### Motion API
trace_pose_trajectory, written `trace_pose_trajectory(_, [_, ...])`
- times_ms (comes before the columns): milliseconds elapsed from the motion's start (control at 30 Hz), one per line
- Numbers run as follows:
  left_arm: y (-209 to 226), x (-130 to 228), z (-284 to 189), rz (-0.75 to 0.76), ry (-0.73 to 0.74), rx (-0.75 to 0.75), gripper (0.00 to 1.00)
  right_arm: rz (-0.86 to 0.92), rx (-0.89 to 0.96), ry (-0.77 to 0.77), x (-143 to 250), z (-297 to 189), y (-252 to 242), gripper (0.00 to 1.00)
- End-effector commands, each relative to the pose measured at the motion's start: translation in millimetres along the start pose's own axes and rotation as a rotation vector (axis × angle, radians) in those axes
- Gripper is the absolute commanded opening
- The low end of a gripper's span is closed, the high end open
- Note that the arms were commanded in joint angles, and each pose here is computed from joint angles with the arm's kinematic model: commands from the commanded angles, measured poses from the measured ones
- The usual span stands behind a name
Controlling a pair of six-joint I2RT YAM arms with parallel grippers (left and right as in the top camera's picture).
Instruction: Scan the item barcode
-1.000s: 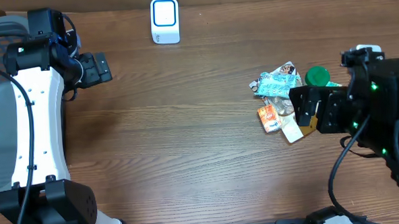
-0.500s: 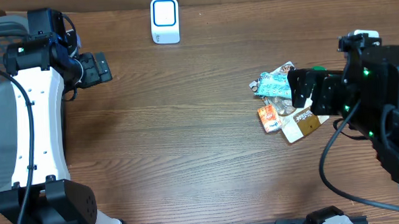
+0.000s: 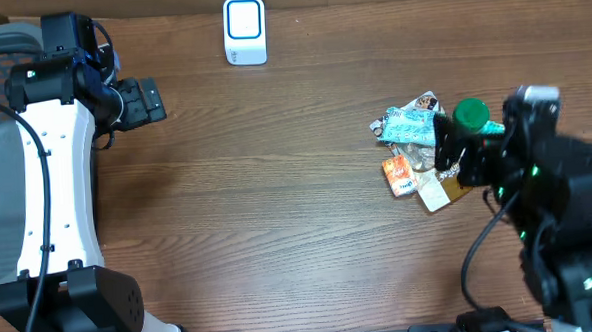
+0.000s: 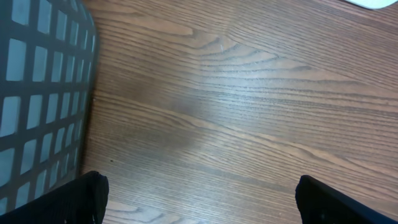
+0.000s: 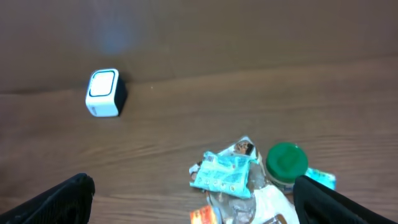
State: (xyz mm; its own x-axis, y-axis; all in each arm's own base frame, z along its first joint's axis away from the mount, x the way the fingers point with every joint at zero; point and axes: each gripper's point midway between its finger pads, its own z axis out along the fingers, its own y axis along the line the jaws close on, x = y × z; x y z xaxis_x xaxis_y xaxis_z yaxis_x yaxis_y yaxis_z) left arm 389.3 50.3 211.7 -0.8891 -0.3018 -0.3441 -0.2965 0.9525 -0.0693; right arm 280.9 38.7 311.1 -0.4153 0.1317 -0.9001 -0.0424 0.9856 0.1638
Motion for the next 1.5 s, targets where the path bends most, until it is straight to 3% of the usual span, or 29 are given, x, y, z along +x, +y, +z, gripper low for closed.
trace_pose_trajectory(0, [0.6,-1.8,0.3,-0.002,-0.003,-0.006,1.00,-0.026,-0.020,-0.043,20.7,-3.5,-4.1,1.00])
trace_pose_trajectory(433, [0.6,-1.9,0.3,-0.002,-0.003,-0.006,0.99,-0.002,-0.007,-0.343,83.3,-5.8,-33.2,1.00])
trace_pose_trajectory(800, [0.6,-1.8,0.3,-0.002,-0.003,-0.006,1.00,-0.011,-0.062,-0.384,141.2,23.7,-35.5,1.00])
trace_pose_trajectory(1467, [0.6,-1.8,0.3,-0.002,-0.003,-0.006,0.99,-0.011,-0.059,-0.392,139.2,22.8,-35.9,1.00])
